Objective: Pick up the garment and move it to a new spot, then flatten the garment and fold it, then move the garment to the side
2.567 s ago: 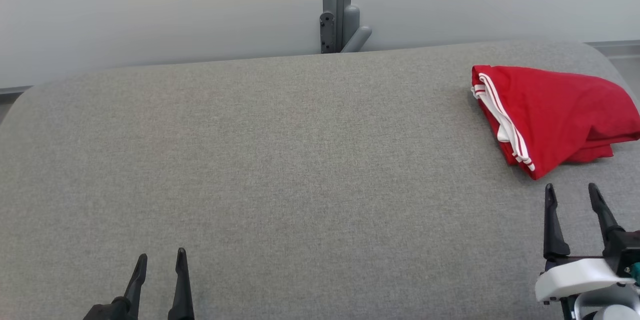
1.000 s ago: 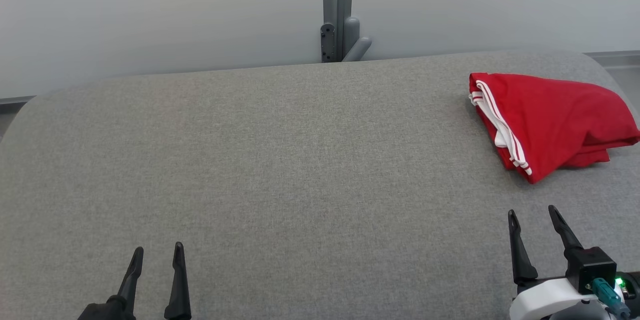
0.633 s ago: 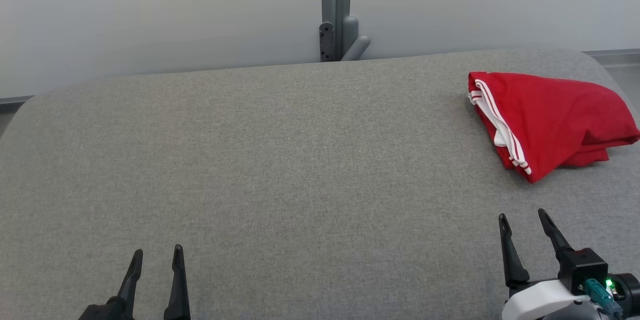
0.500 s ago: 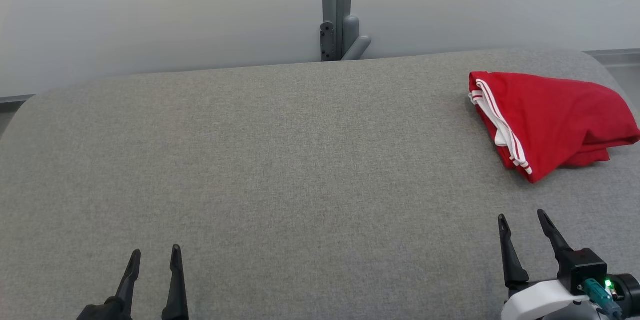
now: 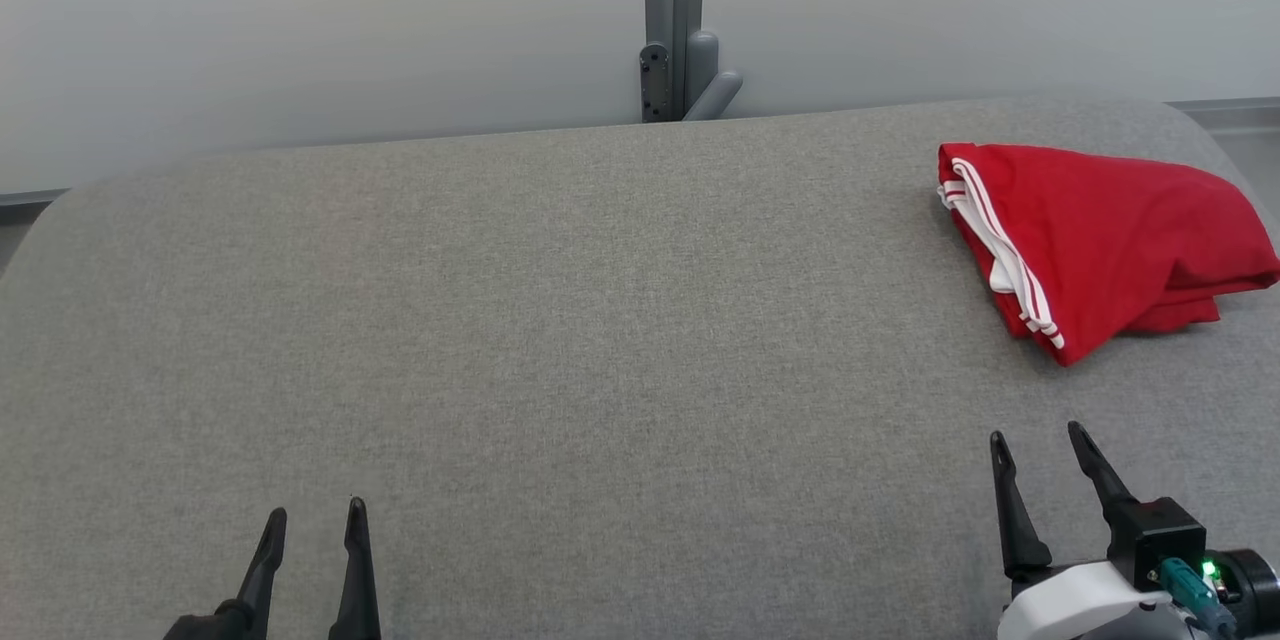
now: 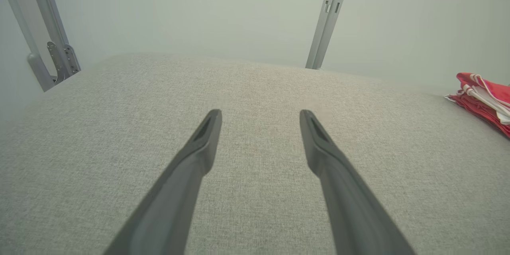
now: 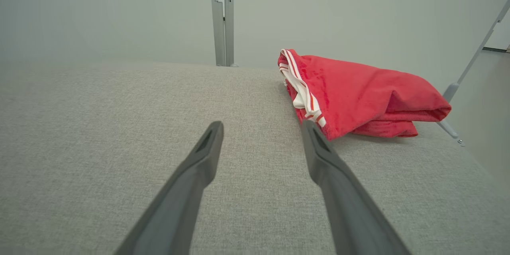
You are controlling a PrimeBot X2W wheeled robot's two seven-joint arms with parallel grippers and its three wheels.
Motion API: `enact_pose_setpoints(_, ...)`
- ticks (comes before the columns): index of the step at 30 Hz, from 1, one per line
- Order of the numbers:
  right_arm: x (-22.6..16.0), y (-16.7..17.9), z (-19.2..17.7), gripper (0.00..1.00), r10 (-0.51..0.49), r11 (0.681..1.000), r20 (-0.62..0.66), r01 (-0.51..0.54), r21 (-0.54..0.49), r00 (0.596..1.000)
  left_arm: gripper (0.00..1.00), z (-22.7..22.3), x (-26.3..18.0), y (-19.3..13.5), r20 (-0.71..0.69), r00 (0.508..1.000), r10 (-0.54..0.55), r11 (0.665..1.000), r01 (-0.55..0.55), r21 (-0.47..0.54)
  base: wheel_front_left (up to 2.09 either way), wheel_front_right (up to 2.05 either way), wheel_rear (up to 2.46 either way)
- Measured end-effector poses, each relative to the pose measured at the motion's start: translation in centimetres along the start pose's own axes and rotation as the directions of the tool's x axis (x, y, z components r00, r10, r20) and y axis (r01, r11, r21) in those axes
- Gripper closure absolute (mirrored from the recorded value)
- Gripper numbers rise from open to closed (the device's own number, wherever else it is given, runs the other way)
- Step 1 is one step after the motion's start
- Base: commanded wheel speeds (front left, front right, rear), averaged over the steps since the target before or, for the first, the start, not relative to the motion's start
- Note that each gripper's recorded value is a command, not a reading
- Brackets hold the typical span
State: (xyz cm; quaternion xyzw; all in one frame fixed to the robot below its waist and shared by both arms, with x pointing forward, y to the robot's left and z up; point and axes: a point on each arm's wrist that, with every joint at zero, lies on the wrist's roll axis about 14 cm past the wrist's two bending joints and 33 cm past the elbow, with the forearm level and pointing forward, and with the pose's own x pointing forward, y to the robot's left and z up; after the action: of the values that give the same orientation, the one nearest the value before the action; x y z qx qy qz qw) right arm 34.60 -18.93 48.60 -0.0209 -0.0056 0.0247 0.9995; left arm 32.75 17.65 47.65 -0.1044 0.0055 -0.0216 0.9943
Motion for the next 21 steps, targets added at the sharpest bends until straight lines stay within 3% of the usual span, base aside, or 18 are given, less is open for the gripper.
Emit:
enact_pose_setpoints(9, -0.2, 0.2, -0.6, 0.00, 0.002, 1.000, -0.018, -0.002, 0.006, 1.000, 0.00, -0.5, -0.3, 0.1, -0.018, 1.000, 0.005, 1.000, -0.005, -0.003, 0.00, 0.00, 0.00)
enact_pose_setpoints(10, -0.3, 0.2, -0.7, 1.00, 0.002, 1.000, -0.022, -0.002, 0.008, 1.000, 1.00, -0.7, -0.3, 0.1, -0.023, 1.000, 0.006, 1.000, -0.006, -0.003, 0.00, 0.00, 0.00)
enact_pose_setpoints(16, -1.0, 0.5, -2.8, 1.00, -0.002, 0.999, -0.091, 0.005, 0.034, 0.996, 1.00, -2.6, -1.1, 0.3, -0.086, 0.996, 0.018, 1.000, -0.020, -0.019, 0.00, 0.00, 0.00)
enact_pose_setpoints(21, -1.1, 0.0, -3.1, 1.00, -0.030, 0.991, -0.112, 0.045, 0.129, 0.993, 1.00, -2.8, -1.0, 0.6, -0.099, 0.994, 0.040, 0.994, -0.050, -0.102, 0.00, 0.00, 0.00)
